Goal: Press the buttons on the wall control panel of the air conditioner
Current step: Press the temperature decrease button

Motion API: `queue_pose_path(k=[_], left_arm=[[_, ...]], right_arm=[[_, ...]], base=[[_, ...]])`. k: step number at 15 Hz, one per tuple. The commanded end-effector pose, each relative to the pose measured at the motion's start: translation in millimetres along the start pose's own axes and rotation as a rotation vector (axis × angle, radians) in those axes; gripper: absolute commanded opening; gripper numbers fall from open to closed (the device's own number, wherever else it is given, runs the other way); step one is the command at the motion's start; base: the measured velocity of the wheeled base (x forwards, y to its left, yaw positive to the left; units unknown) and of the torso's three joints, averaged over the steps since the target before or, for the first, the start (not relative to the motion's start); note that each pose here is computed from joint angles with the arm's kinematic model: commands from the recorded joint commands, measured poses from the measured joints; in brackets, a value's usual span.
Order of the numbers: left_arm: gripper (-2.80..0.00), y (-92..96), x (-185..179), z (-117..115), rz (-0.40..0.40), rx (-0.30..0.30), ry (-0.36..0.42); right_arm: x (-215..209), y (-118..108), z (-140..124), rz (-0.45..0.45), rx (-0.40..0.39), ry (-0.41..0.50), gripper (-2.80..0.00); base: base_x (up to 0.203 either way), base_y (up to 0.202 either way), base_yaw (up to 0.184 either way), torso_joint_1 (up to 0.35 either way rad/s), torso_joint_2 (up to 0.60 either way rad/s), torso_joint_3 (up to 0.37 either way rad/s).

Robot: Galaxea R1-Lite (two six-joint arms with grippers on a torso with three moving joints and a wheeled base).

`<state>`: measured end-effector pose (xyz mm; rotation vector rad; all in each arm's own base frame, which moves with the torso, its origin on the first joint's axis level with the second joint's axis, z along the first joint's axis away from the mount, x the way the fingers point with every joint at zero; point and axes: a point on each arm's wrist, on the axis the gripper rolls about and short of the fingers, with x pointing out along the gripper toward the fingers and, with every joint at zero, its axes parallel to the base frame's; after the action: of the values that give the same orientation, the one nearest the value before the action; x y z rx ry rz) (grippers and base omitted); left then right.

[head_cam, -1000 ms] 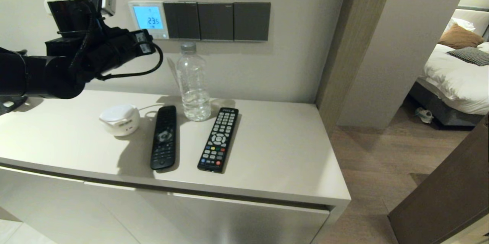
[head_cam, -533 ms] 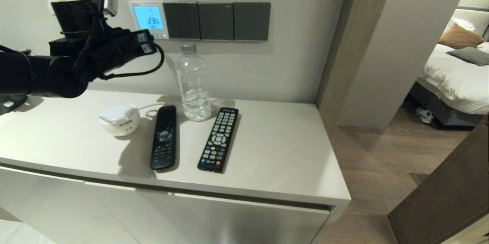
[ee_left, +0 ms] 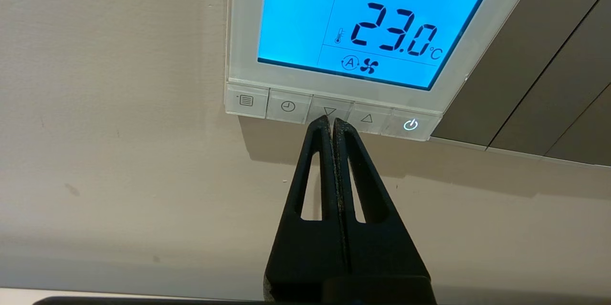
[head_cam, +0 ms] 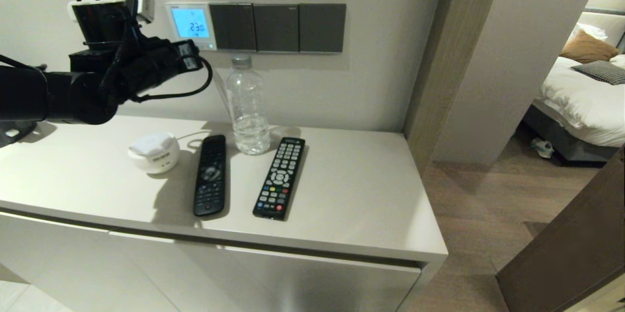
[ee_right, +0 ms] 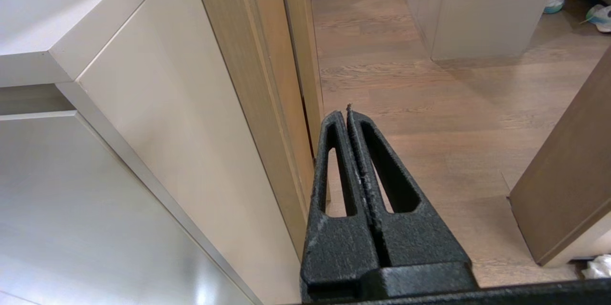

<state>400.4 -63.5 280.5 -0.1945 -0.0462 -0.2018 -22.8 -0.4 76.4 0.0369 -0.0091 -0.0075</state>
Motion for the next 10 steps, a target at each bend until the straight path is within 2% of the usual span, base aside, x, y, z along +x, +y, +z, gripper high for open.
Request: queue_pose_path(k=[1, 10], left_arm=[[-2.80, 0.1, 0, -1, -0.001, -0.002, -0.002], [-2.80, -4.3, -19, 15, -0.007, -0.002, -0.029]], right_arm=[[0, 0, 0, 0.000, 0.000, 0.003, -2.80], [0, 0, 0, 0.000, 0.000, 0.003, -2.80]], base=[[0.000, 0.000, 0.000, 0.000, 0.00, 0.000], [0.000, 0.000, 0.000, 0.000, 0.00, 0.000]])
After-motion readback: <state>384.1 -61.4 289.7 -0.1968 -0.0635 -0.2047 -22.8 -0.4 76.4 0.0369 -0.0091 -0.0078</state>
